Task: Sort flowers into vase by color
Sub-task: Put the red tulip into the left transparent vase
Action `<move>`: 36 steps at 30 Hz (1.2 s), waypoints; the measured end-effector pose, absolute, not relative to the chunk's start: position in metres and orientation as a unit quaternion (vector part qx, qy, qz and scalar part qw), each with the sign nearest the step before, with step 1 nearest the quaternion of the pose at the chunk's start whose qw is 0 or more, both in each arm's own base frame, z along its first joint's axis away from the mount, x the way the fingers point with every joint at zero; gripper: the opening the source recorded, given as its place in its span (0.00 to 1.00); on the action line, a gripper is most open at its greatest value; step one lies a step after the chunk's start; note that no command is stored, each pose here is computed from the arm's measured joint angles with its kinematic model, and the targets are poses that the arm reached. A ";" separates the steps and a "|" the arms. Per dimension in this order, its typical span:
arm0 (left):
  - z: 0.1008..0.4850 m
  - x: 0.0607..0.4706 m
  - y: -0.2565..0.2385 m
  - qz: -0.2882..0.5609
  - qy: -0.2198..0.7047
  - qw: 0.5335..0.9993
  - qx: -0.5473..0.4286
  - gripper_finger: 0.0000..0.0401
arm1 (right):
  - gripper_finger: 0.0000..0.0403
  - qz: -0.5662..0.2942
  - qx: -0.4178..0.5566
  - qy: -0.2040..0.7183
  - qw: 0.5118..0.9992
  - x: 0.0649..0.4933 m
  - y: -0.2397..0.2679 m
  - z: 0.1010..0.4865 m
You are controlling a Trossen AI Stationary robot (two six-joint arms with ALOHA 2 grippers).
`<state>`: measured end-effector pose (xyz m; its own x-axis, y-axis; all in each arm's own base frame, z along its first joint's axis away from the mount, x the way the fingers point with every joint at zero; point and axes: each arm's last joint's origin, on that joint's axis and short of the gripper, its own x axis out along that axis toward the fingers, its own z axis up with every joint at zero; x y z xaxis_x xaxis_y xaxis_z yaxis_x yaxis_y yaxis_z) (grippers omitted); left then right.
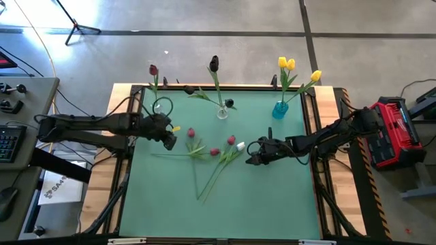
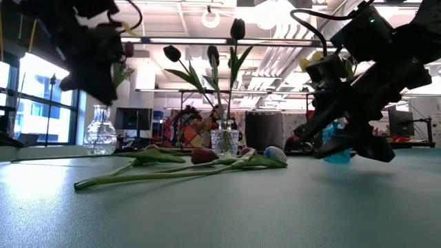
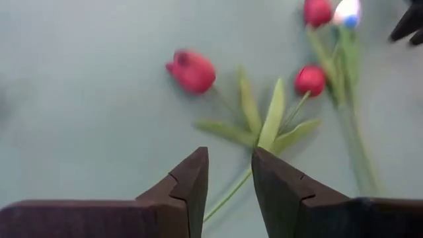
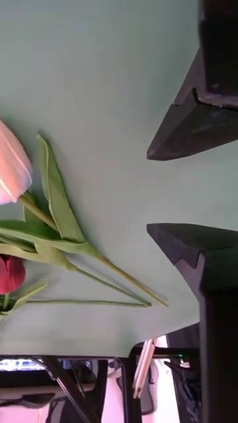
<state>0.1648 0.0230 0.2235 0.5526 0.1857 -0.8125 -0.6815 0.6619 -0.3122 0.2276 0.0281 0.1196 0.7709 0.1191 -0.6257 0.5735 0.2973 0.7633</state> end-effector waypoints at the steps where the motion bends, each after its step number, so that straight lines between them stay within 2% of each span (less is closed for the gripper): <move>1: 0.218 0.163 0.022 0.266 0.401 0.817 -0.317 0.27 | 0.39 -0.155 0.572 0.301 0.747 0.227 0.029 0.120; 7: 0.188 0.154 0.014 0.283 0.430 0.792 -0.327 0.27 | 0.39 -0.177 0.566 0.294 0.750 0.226 0.032 0.118; 22: 0.147 0.159 0.003 0.264 0.440 0.802 -0.305 0.27 | 0.39 -0.200 0.555 0.303 0.748 0.223 0.032 0.115; 30: 0.139 0.187 -0.009 0.154 0.424 0.876 -0.172 0.27 | 0.39 -0.192 0.560 0.310 0.744 0.223 0.033 0.115; 36: 0.123 0.198 -0.012 0.130 0.446 0.874 -0.141 0.27 | 0.39 -0.187 0.570 0.316 0.735 0.223 0.033 0.115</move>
<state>0.1975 -0.0119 0.1226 0.5692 0.1007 -0.8160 -0.3524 0.9266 -0.1314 0.2226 0.0332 0.1147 0.7312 0.0858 -0.6768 0.6343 0.2798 0.7207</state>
